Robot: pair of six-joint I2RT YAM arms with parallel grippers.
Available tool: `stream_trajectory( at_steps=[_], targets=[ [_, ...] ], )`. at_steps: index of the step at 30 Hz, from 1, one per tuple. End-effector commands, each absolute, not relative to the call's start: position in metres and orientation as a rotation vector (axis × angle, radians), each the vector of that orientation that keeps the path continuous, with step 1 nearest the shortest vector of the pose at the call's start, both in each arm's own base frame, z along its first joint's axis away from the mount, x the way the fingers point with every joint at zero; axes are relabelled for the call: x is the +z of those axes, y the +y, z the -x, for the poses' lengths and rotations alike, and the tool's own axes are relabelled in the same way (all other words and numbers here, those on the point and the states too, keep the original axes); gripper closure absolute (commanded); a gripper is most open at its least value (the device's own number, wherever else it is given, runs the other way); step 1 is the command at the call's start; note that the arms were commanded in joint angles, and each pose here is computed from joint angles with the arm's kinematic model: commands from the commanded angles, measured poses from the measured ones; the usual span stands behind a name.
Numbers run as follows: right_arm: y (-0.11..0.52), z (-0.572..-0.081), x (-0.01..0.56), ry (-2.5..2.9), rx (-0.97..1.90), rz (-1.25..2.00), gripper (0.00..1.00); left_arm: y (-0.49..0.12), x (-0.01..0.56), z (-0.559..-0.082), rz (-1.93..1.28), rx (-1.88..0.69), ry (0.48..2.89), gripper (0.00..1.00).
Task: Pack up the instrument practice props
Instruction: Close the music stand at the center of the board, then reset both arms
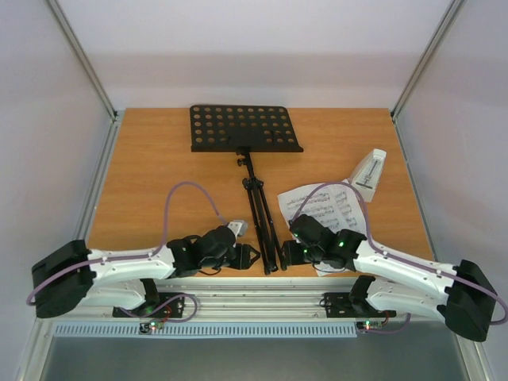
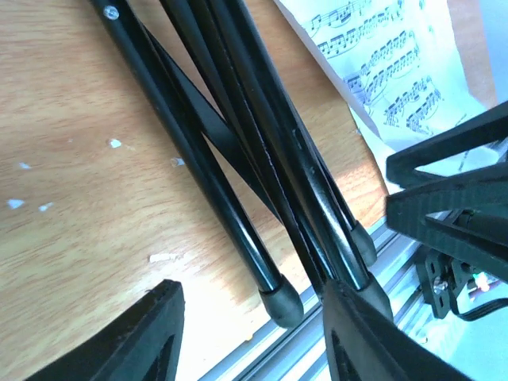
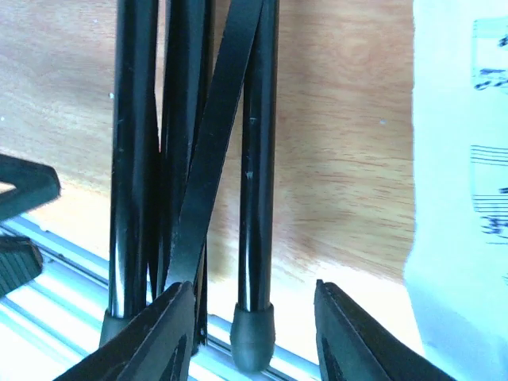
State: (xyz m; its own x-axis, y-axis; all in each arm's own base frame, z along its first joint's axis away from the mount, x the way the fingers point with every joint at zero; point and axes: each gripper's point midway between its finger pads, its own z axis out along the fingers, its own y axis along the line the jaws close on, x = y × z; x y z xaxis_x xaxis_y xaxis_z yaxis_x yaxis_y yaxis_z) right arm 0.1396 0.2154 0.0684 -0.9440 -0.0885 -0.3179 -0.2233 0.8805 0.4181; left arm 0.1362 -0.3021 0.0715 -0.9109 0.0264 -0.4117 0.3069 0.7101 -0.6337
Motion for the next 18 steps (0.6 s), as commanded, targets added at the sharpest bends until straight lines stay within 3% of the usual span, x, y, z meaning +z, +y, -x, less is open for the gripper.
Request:
stream_trajectory(
  at_steps=[1, 6, 9, 18],
  targets=[
    [0.201, -0.14, 0.094, 2.72, 0.59, 0.269, 0.52, -0.283, 0.085, -0.144, -0.29, -0.907, 2.506, 0.43],
    [0.195, -0.158, 0.139, 2.581, 0.533, 0.3, 0.18, -0.281, 0.119, -0.159, -0.412, -0.803, 2.452, 0.15],
    [0.199, -0.176, 0.162, 2.503, 0.493, 0.317, 0.05, -0.285, 0.139, -0.176, -0.468, -0.757, 2.431, 0.06],
    [0.213, -0.262, 0.191, 2.386, 0.583, 0.259, 0.02, -0.279, 0.177, -0.265, -0.456, -0.776, 2.35, 0.01]
  ],
)
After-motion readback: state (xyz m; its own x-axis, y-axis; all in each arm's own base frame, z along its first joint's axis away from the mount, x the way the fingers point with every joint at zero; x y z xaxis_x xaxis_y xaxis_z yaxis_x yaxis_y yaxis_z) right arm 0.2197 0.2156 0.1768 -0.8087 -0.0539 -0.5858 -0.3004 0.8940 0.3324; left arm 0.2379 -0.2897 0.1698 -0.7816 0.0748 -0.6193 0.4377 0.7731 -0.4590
